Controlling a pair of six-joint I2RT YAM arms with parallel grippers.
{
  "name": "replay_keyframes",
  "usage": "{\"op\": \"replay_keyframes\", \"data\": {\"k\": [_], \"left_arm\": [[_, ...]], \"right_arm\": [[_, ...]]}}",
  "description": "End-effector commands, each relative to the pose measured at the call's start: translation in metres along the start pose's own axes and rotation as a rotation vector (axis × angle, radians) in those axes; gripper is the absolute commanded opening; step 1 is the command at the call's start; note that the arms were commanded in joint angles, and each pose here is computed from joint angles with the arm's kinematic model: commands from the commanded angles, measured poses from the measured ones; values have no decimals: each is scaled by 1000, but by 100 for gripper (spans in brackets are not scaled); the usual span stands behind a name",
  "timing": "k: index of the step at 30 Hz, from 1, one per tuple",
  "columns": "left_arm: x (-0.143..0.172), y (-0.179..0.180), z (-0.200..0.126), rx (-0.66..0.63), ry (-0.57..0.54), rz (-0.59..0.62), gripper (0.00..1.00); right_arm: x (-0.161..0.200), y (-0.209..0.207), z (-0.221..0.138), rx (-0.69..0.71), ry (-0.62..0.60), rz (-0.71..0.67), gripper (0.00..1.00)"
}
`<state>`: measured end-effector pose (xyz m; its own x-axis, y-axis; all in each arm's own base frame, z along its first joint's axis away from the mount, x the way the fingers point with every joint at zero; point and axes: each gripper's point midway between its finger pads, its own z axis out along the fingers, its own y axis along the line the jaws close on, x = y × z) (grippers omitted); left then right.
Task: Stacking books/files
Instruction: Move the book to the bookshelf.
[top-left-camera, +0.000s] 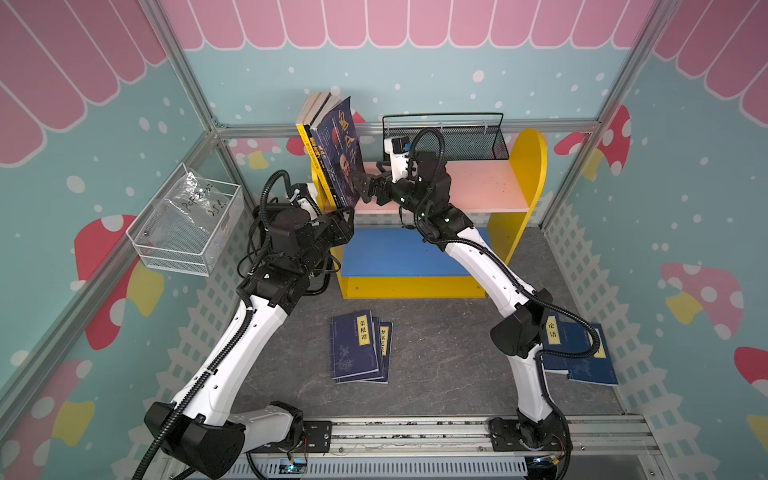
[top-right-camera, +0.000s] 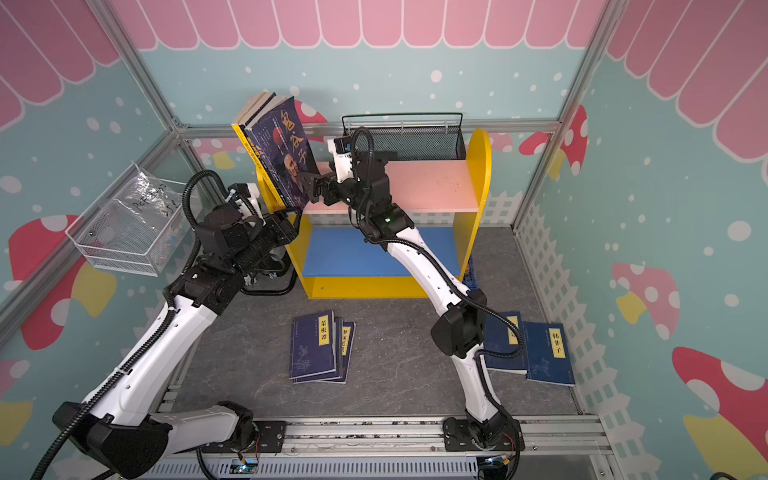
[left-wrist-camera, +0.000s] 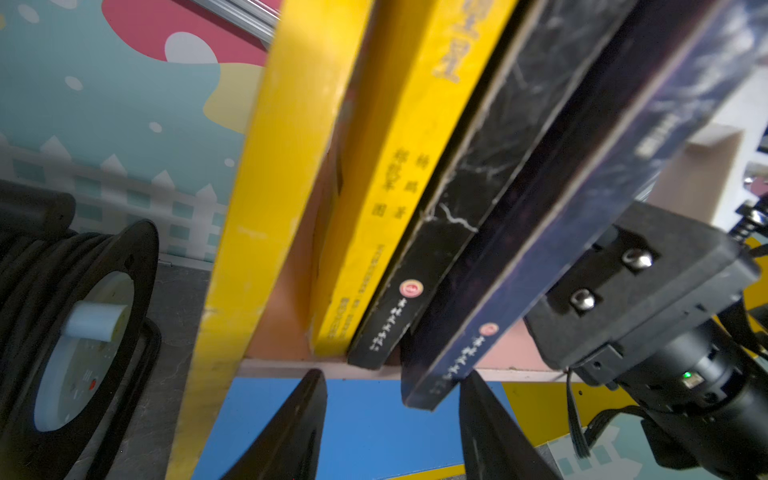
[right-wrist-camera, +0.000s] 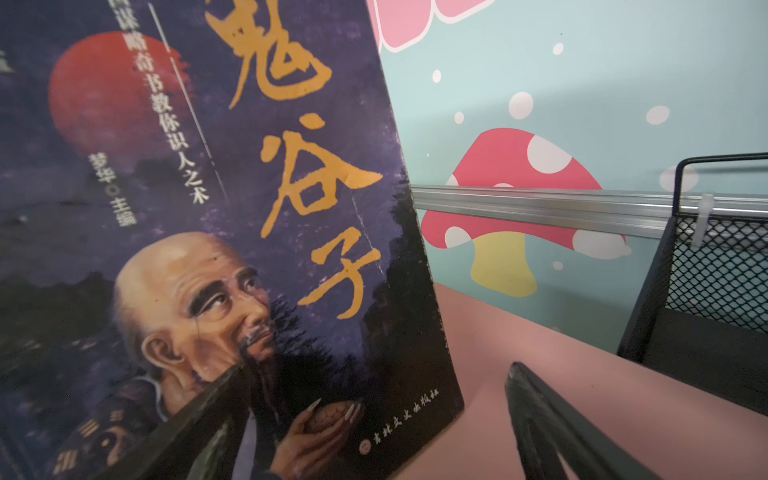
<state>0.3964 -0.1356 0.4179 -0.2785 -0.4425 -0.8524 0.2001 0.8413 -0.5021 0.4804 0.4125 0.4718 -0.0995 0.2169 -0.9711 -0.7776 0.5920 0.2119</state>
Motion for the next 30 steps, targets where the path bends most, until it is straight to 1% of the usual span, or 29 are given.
{"op": "replay_keyframes", "data": {"k": [1, 6, 10, 16, 20, 25, 30], "left_arm": [[-6, 18, 24, -63, -36, 1, 53], [-12, 19, 26, -67, -61, -2, 53], [-15, 16, 30, -56, -59, 7, 53], [-20, 9, 25, -26, -71, -10, 52], [-24, 5, 13, -5, -85, -19, 52], [-33, -2, -9, 19, -116, -23, 53], [-40, -4, -27, 34, -150, -60, 53]], "right_arm": [[124, -27, 18, 51, 301, 159, 97], [126, -27, 19, 53, 299, 164, 97], [125, -28, 20, 52, 291, 168, 97], [122, -28, 19, 58, 289, 165, 98], [116, -28, 17, 63, 279, 142, 97], [97, -23, 13, 46, 242, 81, 98], [80, -19, 9, 40, 216, 48, 98]]}}
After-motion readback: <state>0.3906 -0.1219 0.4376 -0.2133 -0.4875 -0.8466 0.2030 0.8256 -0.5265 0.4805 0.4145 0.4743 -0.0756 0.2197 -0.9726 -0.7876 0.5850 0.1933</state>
